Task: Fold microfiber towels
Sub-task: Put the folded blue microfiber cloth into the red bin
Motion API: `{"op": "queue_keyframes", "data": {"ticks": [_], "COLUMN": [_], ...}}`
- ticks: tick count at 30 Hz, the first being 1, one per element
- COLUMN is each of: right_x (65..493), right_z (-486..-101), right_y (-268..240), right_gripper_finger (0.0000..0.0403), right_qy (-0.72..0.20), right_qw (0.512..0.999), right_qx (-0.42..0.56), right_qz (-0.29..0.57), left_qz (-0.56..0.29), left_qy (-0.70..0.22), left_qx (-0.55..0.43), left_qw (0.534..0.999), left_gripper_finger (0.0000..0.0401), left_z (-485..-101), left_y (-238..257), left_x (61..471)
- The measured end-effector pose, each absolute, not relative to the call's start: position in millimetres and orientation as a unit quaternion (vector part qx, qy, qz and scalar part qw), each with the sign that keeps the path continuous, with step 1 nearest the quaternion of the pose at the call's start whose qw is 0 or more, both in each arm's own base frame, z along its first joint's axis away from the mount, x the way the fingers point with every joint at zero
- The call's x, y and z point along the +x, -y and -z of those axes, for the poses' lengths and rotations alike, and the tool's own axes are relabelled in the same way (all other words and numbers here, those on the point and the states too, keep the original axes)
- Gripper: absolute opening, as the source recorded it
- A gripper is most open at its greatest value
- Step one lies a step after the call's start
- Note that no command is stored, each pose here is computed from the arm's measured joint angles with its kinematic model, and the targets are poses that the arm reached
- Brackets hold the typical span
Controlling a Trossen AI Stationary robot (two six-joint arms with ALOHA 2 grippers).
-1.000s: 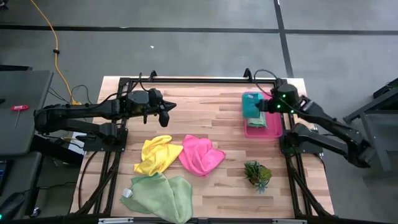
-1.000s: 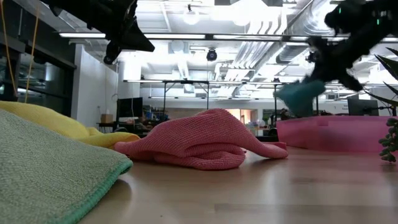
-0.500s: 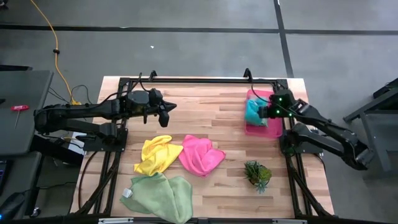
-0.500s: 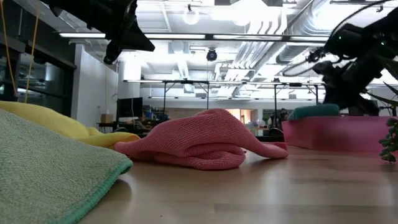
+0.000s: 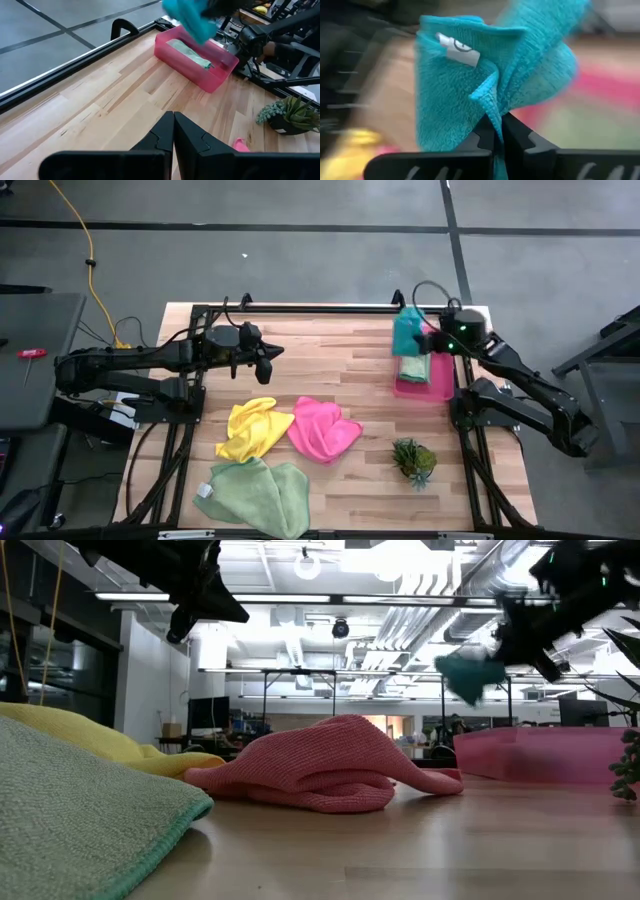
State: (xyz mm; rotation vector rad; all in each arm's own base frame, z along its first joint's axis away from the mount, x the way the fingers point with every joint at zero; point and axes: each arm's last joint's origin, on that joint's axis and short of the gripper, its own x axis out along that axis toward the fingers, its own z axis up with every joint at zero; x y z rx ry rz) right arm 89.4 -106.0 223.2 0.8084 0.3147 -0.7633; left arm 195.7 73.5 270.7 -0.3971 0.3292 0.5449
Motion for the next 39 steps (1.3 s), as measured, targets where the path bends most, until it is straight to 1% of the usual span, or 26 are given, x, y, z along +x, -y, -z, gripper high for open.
{"op": "queue_keyframes", "data": {"ticks": [1,3,8,12,15,20,23,25,26,29,34,39], "right_x": [86.6,83.7,80.0,80.3,84.8,93.8,98.3,99.3,98.9,95.5,93.1,93.3], "right_z": [-210.7,-191.8,-160.3,-147.9,-158.9,-204.9,-229.8,-232.6,-227.5,-202.5,-165.5,-148.3], "right_y": [104.7,102.3,99.9,98.0,102.6,116.5,120.9,122.2,122.5,122.6,119.3,117.9], "right_gripper_finger": [0.0000,0.0000,0.0000,0.0000,0.0000,0.0000,0.0000,0.0000,0.0000,0.0000,0.0000,0.0000], "right_qy": [-0.175,-0.202,-0.235,-0.259,-0.233,-0.166,-0.138,-0.141,-0.153,-0.205,-0.268,-0.275], "right_qw": [0.816,0.789,0.753,0.746,0.768,0.821,0.876,0.893,0.890,0.859,0.825,0.797], "right_qx": [0.399,0.428,0.459,0.475,0.468,0.408,0.327,0.287,0.284,0.316,0.358,0.416], "right_qz": [0.381,0.391,0.408,0.387,0.371,0.363,0.327,0.318,0.323,0.347,0.344,0.340], "left_qz": [-0.266,-0.266,-0.266,-0.266,-0.266,-0.266,-0.267,-0.265,-0.265,-0.263,-0.262,-0.262], "left_qy": [-0.161,-0.161,-0.161,-0.162,-0.162,-0.163,-0.163,-0.164,-0.165,-0.169,-0.170,-0.169], "left_qx": [-0.194,-0.194,-0.193,-0.193,-0.193,-0.193,-0.193,-0.194,-0.194,-0.204,-0.208,-0.212], "left_qw": [0.930,0.930,0.931,0.931,0.930,0.930,0.930,0.930,0.930,0.928,0.927,0.926], "left_gripper_finger": [0.0000,0.0000,0.0000,0.0000,0.0000,0.0000,0.0000,0.0000,0.0000,0.0000,0.0000,0.0000], "left_z": [-270.7,-270.7,-270.7,-270.5,-270.5,-270.4,-270.3,-270.1,-269.9,-268.9,-268.6,-268.5], "left_y": [-73.5,-73.5,-73.5,-73.5,-73.5,-73.5,-73.5,-73.1,-73.1,-72.7,-72.5,-72.5], "left_x": [195.7,195.7,195.7,195.7,195.7,195.6,195.6,195.6,195.6,195.2,195.2,195.2]}}
